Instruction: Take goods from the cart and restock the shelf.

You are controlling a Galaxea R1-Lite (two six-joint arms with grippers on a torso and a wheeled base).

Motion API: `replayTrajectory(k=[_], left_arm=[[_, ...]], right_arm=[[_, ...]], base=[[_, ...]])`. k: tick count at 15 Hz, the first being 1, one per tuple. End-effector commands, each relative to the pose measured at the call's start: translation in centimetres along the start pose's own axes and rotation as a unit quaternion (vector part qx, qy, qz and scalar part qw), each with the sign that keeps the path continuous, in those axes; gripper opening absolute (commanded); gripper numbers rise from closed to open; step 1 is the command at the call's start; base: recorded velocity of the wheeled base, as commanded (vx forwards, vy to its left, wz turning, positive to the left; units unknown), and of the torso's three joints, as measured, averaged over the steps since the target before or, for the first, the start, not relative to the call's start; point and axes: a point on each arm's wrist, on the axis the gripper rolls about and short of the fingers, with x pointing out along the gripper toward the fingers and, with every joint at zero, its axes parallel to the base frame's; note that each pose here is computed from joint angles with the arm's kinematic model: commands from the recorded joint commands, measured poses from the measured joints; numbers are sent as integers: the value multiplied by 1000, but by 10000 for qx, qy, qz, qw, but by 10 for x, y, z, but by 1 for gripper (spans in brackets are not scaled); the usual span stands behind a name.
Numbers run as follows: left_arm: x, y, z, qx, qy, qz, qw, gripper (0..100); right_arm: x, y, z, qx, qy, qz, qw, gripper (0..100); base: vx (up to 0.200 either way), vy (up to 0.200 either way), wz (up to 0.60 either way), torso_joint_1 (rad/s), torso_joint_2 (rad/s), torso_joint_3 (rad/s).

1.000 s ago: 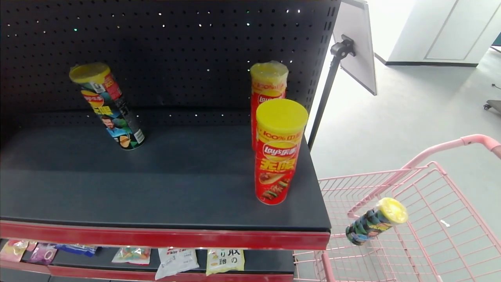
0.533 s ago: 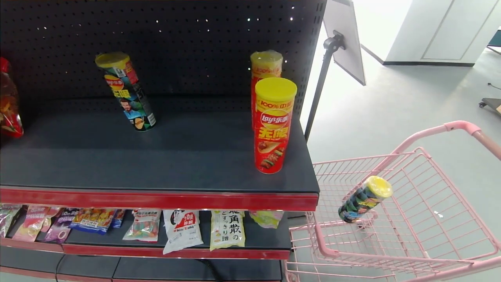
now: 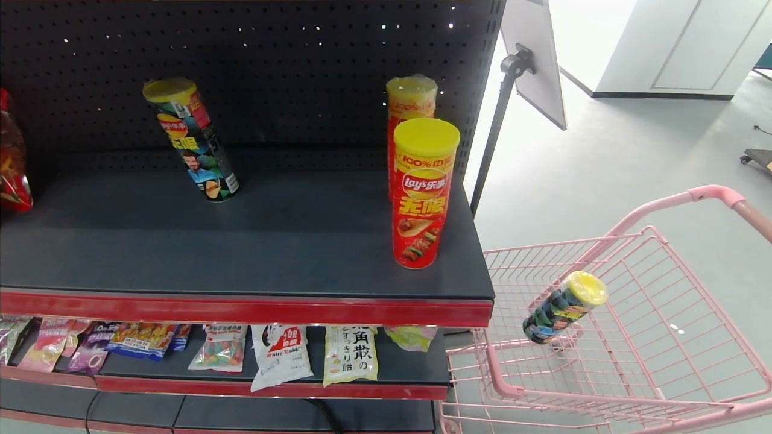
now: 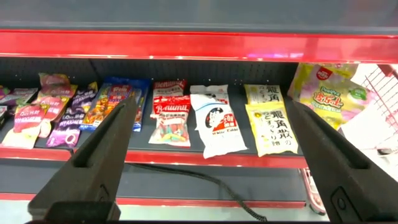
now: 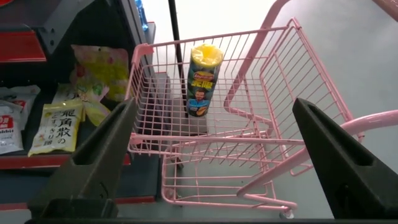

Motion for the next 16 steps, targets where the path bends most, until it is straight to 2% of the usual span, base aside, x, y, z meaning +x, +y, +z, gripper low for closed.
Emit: replayTrajectory(k=[1,5,16], left_arm=[[0,0,0,3,3,3,10000,100],[0,0,0,-4,3,3,10000,100],[0,0,0,-4,10,3,10000,100]], right_arm=[[0,0,0,-2,6,-2,10000,100],[0,0,0,-2,6,-2,10000,100],[0,0,0,-1,-1,-2,10000,100]], base=[[0,-200,0,7,-2,2],[0,-200,0,5,7,0],[0,0,0,0,0,0]])
